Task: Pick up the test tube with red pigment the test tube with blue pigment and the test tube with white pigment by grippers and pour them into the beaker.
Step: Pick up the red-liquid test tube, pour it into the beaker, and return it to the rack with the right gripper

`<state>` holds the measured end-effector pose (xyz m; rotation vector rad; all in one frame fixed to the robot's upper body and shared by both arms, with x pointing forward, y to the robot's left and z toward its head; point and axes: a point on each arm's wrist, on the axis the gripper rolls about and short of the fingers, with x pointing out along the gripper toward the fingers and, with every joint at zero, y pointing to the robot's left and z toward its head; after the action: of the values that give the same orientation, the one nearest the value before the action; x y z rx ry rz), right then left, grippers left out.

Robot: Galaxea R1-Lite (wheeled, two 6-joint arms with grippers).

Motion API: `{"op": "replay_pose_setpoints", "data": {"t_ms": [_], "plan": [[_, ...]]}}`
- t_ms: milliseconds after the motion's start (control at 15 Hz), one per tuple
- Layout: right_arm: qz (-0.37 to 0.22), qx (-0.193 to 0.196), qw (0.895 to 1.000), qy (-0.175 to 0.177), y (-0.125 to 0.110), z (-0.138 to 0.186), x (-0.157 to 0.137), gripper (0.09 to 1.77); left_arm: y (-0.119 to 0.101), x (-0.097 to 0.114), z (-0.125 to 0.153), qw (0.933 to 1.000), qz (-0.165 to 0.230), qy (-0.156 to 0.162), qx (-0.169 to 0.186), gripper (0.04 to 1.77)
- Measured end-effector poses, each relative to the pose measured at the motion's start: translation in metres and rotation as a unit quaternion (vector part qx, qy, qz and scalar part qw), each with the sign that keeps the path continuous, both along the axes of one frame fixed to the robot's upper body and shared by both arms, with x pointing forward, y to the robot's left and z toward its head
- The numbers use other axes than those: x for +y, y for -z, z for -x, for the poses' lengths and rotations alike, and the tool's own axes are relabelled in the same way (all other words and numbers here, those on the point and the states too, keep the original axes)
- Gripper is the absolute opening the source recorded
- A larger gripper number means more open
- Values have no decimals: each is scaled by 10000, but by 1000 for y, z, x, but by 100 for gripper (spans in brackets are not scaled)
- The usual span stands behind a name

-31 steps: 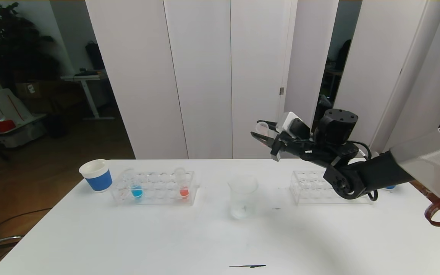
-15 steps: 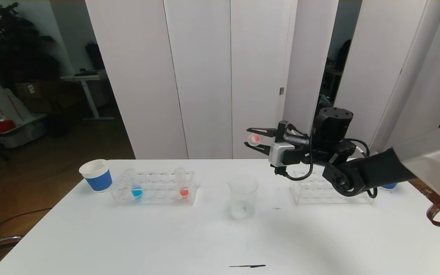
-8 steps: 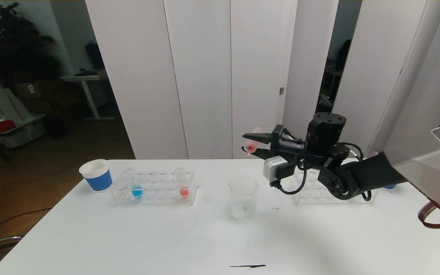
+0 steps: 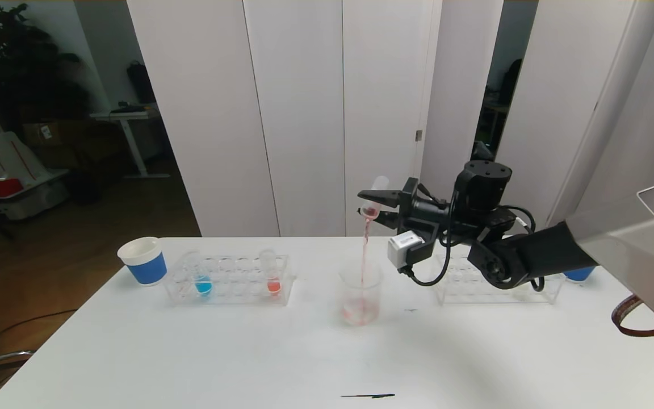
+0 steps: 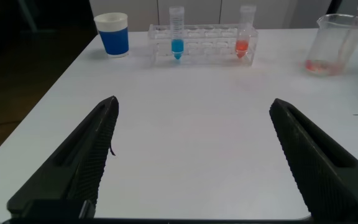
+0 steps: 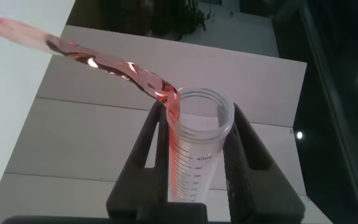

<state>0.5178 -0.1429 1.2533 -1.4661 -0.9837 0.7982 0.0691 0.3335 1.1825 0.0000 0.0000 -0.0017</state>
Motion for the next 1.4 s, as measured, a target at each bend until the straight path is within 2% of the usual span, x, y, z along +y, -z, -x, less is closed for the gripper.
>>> {"op": "replay_pose_setpoints", "data": {"t_ms": [533, 733, 1000, 1067, 1200, 1400], "plan": [[94, -303, 9995, 71, 3, -9, -2, 58, 0, 0, 0, 10000, 0, 0, 0, 174], [143, -533, 9984, 91, 1, -13, -1, 58, 0, 0, 0, 10000, 0, 0, 0, 174], [113, -497, 9986, 124, 2, -14, -1, 58, 0, 0, 0, 10000, 0, 0, 0, 174], [95, -469, 9987, 175, 2, -15, -2, 58, 0, 0, 0, 10000, 0, 0, 0, 174], [29, -367, 9980, 518, 1, -16, -4, 58, 0, 0, 0, 10000, 0, 0, 0, 174], [-320, 78, 9944, 1005, -5, -15, -6, 58, 0, 0, 0, 10000, 0, 0, 0, 174]]}}
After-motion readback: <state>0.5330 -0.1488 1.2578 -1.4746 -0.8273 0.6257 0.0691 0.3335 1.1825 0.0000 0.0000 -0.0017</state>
